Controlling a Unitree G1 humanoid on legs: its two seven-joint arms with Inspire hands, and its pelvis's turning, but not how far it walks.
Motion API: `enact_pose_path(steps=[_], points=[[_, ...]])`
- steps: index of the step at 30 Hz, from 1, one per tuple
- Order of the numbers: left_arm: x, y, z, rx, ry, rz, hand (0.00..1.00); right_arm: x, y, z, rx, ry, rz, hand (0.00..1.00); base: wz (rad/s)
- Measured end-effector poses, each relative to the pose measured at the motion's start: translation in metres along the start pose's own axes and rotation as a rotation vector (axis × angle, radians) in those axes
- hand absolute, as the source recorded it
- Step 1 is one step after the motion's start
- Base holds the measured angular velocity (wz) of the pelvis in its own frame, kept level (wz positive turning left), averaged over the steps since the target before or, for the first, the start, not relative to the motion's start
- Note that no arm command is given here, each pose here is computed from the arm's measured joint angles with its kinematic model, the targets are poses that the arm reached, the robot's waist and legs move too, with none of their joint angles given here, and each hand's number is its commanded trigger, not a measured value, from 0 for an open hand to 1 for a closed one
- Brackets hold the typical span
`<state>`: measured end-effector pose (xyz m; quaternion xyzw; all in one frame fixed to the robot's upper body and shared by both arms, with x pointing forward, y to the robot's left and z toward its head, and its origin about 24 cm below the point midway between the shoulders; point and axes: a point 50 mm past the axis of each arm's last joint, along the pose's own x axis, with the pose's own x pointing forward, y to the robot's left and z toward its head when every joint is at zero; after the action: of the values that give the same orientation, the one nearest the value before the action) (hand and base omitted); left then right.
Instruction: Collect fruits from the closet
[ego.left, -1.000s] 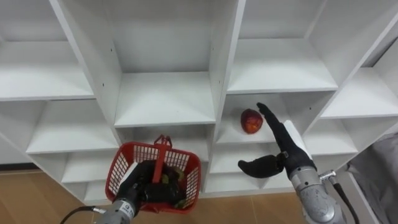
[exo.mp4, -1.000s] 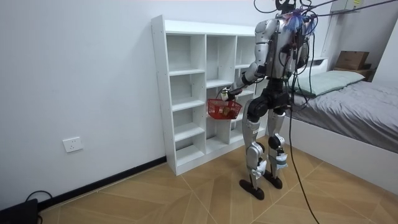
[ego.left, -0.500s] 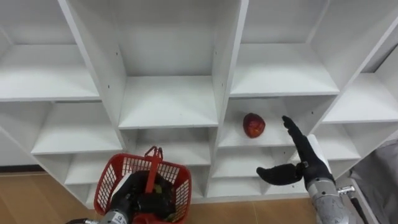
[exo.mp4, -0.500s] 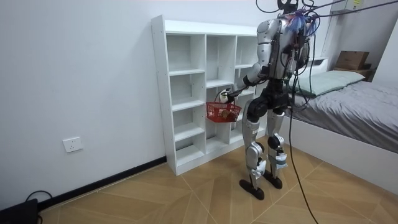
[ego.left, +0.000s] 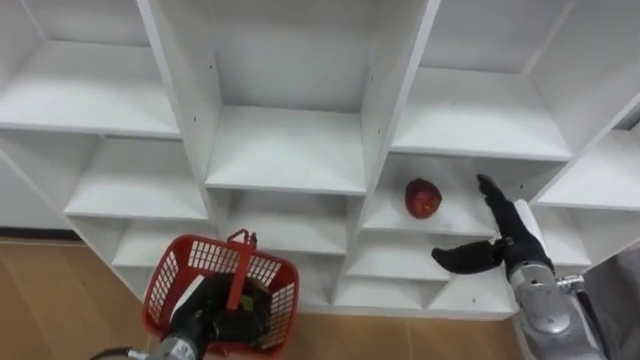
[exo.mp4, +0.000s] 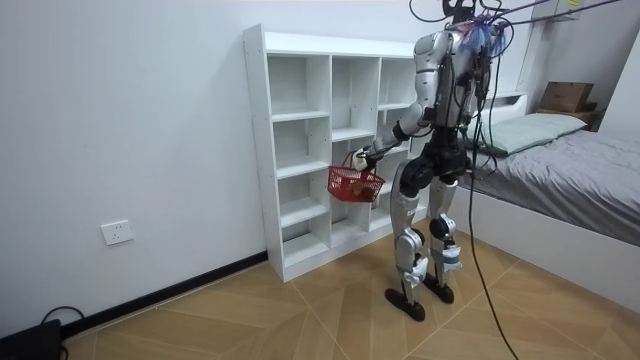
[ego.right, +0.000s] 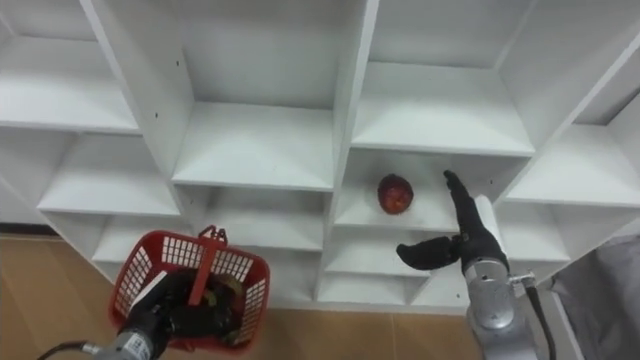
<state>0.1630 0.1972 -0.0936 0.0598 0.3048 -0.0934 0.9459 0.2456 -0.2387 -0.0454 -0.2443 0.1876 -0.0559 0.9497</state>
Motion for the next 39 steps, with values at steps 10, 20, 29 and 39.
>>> enact_pose_path(steps=[10,20,29,39], points=[[0.011,0.001,0.01,0.024,-0.003,-0.045,1.0,0.024,-0.013,0.019,-0.051,-0.008,-0.046,0.0,0.13],[0.014,0.006,0.013,0.079,0.009,-0.04,1.0,0.043,-0.028,0.039,-0.096,-0.018,-0.111,0.0,0.03],[0.023,-0.003,0.017,0.122,0.034,-0.092,1.0,0.051,-0.036,0.054,-0.098,-0.041,-0.17,0.0,0.0],[0.034,-0.007,0.025,0.151,0.045,-0.098,1.0,0.053,-0.039,0.059,-0.083,-0.053,-0.203,0.0,-0.02]])
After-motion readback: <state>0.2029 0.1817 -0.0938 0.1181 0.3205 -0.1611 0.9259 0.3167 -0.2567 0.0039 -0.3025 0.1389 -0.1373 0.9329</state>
